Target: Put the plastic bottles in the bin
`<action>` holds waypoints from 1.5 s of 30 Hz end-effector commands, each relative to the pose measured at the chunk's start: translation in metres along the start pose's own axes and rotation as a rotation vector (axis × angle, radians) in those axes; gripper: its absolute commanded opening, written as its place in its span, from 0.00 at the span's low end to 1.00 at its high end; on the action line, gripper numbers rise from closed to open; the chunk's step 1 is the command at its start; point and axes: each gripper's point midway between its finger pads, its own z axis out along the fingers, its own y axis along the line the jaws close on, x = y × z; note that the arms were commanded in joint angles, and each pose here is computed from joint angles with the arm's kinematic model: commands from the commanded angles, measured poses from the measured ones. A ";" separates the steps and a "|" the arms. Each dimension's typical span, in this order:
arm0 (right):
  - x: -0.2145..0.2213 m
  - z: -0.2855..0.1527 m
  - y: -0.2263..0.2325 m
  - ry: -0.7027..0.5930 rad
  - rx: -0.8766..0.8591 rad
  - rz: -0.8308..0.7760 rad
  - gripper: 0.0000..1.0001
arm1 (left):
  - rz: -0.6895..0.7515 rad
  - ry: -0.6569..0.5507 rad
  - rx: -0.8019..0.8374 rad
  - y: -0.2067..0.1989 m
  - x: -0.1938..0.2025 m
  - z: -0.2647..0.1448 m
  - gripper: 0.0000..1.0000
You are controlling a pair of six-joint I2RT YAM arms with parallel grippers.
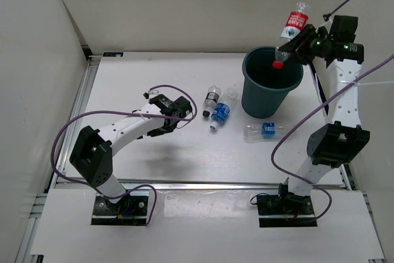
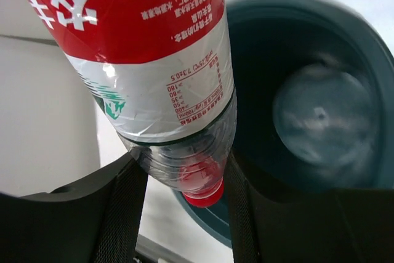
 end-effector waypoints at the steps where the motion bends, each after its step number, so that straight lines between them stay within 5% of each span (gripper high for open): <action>1: 0.009 -0.022 -0.028 -0.067 0.144 -0.007 0.06 | -0.040 -0.065 0.034 0.009 -0.013 -0.009 1.00; 3: 0.017 -0.025 -0.032 -0.081 0.171 -0.014 0.08 | -0.031 -0.061 0.026 0.013 -0.008 -0.006 1.00; 5: 0.031 -0.021 -0.046 -0.061 0.199 0.013 0.22 | -0.021 -0.060 0.025 0.013 -0.006 -0.004 1.00; 8: 0.033 -0.023 -0.044 -0.074 0.204 0.002 0.74 | -0.016 -0.067 0.036 0.012 -0.008 -0.006 1.00; 11: 0.027 -0.038 -0.028 -0.124 0.193 -0.040 1.00 | -0.018 -0.073 0.047 0.012 -0.010 -0.007 1.00; 17: 0.000 -0.090 0.000 -0.324 0.247 -0.048 1.00 | -0.008 -0.070 0.059 0.013 -0.006 -0.005 1.00; 23: 0.035 -0.144 -0.055 -0.382 0.386 0.312 1.00 | -0.006 -0.091 0.074 0.015 -0.010 -0.007 1.00; 32: 0.165 -0.103 -0.140 -0.110 0.434 0.840 1.00 | -0.025 -0.090 0.074 0.017 -0.005 -0.004 1.00; 45: 0.202 -0.046 -0.187 0.159 0.380 1.085 1.00 | -0.033 -0.076 0.032 0.024 0.006 0.004 1.00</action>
